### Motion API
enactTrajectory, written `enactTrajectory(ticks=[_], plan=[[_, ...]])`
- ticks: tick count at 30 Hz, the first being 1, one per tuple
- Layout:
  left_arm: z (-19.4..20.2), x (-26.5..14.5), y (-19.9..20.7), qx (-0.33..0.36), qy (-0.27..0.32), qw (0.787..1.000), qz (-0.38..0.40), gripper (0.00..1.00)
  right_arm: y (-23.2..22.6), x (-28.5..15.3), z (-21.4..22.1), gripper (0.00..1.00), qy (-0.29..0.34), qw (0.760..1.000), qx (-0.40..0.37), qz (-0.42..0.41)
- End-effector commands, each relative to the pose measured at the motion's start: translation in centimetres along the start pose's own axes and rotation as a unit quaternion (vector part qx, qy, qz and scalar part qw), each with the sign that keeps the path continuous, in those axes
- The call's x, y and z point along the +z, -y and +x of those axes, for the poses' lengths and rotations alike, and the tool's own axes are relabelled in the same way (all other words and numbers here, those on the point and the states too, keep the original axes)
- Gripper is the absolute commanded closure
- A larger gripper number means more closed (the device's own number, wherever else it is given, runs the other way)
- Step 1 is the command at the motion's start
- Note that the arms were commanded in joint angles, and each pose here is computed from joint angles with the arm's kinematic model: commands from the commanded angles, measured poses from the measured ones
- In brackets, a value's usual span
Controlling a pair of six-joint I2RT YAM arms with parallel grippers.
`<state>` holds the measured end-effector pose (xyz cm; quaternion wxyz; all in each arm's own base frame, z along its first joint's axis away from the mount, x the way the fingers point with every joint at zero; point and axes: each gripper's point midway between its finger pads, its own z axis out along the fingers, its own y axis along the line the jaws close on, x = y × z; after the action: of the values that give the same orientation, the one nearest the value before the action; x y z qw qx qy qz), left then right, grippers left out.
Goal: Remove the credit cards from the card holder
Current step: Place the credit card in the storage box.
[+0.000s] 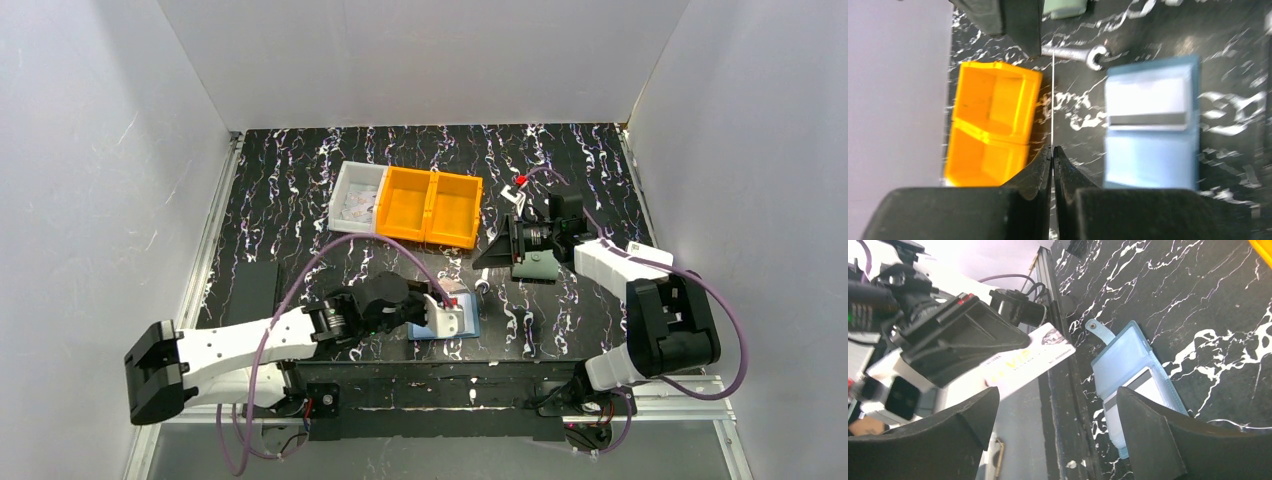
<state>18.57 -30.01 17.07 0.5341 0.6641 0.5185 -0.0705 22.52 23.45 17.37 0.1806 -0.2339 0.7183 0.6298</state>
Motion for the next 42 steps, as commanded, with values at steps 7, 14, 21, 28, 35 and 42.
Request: enactTrajectory(ticks=[7, 14, 21, 28, 35, 42], plan=[[-1.2, 1.5, -2.9, 0.239, -0.072, 0.967, -0.057, 1.0, -0.5, 2.9, 1.7, 0.04, -0.047, 0.994, 0.094, -0.034], [-1.7, 2.4, -3.0, 0.253, -0.074, 0.961, -0.081, 1.0, -0.5, 4.0, 2.8, 0.09, -0.078, 0.986, 0.138, -0.049], [-1.3, 2.5, -3.1, 0.259, -0.084, 0.957, -0.097, 1.0, -0.5, 4.4, 3.0, 0.27, -0.092, 0.98, 0.166, -0.061], [-0.3, 2.8, -2.2, 0.256, -0.092, 0.958, -0.087, 1.0, -0.8, 4.3, 2.8, 0.39, -0.096, 0.979, 0.167, -0.068], [1.1, 3.7, -1.0, 0.271, -0.113, 0.954, -0.066, 1.0, -0.5, 4.4, 2.7, 0.68, -0.097, 0.977, 0.176, -0.067], [2.4, 3.8, -0.5, 0.253, -0.135, 0.956, -0.067, 0.97, -0.2, 4.4, 2.7, 0.99, -0.093, 0.979, 0.169, -0.063]])
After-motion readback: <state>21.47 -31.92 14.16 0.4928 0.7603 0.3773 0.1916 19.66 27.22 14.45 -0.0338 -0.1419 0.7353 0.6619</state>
